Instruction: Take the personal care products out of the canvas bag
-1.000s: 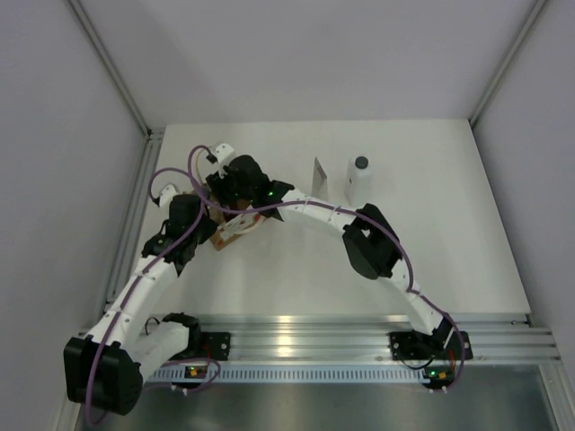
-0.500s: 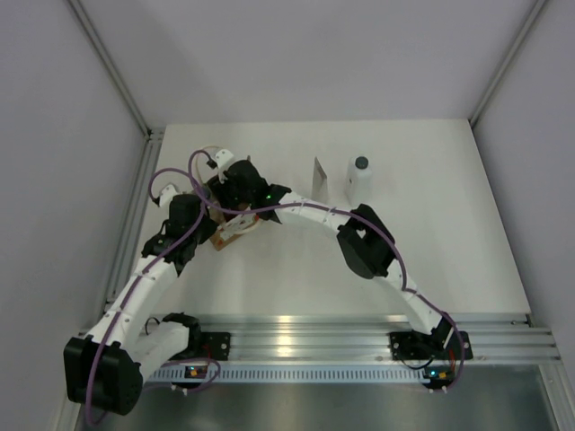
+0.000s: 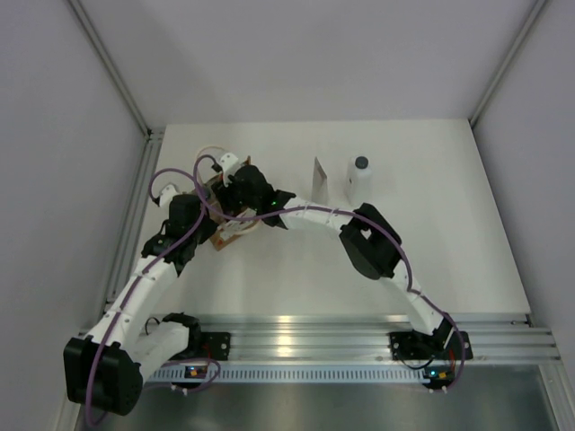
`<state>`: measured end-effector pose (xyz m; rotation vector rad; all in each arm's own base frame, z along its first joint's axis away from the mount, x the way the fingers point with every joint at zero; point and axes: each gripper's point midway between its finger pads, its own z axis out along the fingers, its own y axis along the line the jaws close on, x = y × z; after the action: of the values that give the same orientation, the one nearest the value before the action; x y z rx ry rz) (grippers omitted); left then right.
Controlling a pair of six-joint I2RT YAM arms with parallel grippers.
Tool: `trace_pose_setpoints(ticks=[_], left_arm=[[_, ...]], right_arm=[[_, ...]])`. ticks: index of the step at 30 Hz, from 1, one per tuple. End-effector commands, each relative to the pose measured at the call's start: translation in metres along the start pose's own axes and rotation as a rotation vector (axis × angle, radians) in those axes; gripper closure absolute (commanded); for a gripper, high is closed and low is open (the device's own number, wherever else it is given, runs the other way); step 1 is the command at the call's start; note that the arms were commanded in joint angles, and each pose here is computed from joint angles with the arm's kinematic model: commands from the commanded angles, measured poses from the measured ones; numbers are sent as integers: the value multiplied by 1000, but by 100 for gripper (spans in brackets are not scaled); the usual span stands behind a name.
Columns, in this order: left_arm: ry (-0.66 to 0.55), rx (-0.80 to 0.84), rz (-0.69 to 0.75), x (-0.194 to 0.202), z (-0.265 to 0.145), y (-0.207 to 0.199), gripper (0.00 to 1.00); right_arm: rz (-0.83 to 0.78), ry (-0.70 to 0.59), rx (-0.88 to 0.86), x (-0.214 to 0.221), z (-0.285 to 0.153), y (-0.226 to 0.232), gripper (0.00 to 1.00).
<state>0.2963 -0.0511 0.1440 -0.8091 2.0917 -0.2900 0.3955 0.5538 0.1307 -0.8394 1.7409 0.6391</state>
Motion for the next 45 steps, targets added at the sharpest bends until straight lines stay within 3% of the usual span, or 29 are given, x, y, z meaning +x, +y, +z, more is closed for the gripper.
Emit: trace_pose_setpoints(ticks=[1,11,27,45], left_arm=[[-7,18,11,-4,-6,-4,100],[-7,21,5,-3,-6,-3,100],[-6,22,3,-4,-6,-5,100],[-6,20,-3,-5,-5,-6,100]], right_arm=[[-13,-234,-6,-97,-29,5,100],[-52,-306,27,-161,-63,-1,100],[-79,-373,57,-215,-111,-7,100],[-86,-480,142,-300,-229,-26,100]])
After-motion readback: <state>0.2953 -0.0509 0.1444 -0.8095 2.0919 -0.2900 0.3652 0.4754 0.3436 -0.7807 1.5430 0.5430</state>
